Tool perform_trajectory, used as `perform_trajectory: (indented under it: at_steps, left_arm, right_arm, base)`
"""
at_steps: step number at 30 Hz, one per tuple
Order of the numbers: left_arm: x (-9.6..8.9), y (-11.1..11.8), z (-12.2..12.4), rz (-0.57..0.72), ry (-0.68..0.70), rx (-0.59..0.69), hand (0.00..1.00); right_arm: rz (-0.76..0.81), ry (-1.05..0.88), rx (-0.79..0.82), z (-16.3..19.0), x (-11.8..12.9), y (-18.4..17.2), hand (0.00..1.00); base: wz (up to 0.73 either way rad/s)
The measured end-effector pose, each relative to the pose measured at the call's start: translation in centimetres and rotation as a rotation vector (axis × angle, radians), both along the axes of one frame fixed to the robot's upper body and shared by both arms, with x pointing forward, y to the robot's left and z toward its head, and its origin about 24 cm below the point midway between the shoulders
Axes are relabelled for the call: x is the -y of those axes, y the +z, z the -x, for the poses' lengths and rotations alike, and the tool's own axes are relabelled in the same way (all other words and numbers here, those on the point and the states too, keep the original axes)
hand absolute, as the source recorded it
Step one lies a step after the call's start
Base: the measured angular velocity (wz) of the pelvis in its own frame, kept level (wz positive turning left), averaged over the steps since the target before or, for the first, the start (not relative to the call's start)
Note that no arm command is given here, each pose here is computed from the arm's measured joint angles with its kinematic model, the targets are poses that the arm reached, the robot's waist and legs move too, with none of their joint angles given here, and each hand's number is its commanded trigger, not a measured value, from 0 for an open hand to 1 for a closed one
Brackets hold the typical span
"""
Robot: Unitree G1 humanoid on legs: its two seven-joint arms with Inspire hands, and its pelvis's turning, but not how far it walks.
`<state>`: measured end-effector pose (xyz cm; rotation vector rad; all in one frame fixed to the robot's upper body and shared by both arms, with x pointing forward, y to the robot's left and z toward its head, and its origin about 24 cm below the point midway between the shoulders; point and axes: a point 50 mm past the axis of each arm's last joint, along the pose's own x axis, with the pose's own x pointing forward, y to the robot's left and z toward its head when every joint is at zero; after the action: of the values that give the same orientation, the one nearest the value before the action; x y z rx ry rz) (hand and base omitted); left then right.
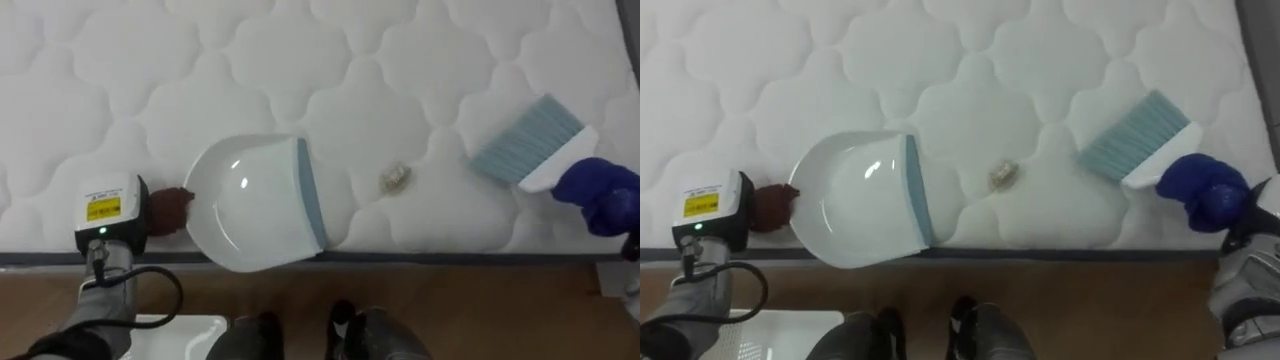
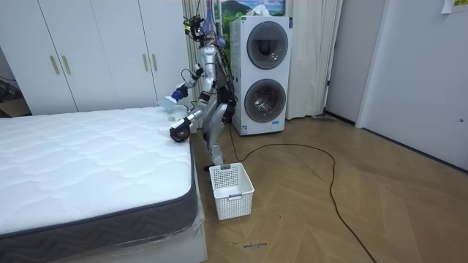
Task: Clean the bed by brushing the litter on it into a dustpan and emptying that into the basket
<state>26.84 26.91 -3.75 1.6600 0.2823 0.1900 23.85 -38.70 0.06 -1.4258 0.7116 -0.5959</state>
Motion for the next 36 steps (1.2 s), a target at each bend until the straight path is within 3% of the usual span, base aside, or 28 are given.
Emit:
perform_trajectory:
  at_steps: [6, 16, 25, 36]
  left_arm:
    - [-0.2, 0.5, -0.3, -0.031, -0.006, 0.011, 1.0]
    - [-0.1, 2.0, -1.8, -0.132, -0.045, 0.045, 1.0]
    - [0.3, 2.4, -2.6, -0.115, -0.052, 0.007, 1.0]
    - [0.6, 2.7, -3.1, -0.04, -0.028, -0.014, 1.0]
  right_arm:
    - [0.076, 0.027, -0.047, 0.0, 0.5, 0.6, 1.0]
    - [0.413, 0.274, -0.221, -2.6, 0.0, 3.2, 1.0]
    - [0.731, 0.53, -0.379, -6.0, -3.0, 5.1, 1.0]
    - [0.697, 0.542, -0.412, -7.5, -4.9, 6.0, 1.0]
  base:
    - [-0.01]
    - [-0.01]
    - [0.0]
    - [0.02]
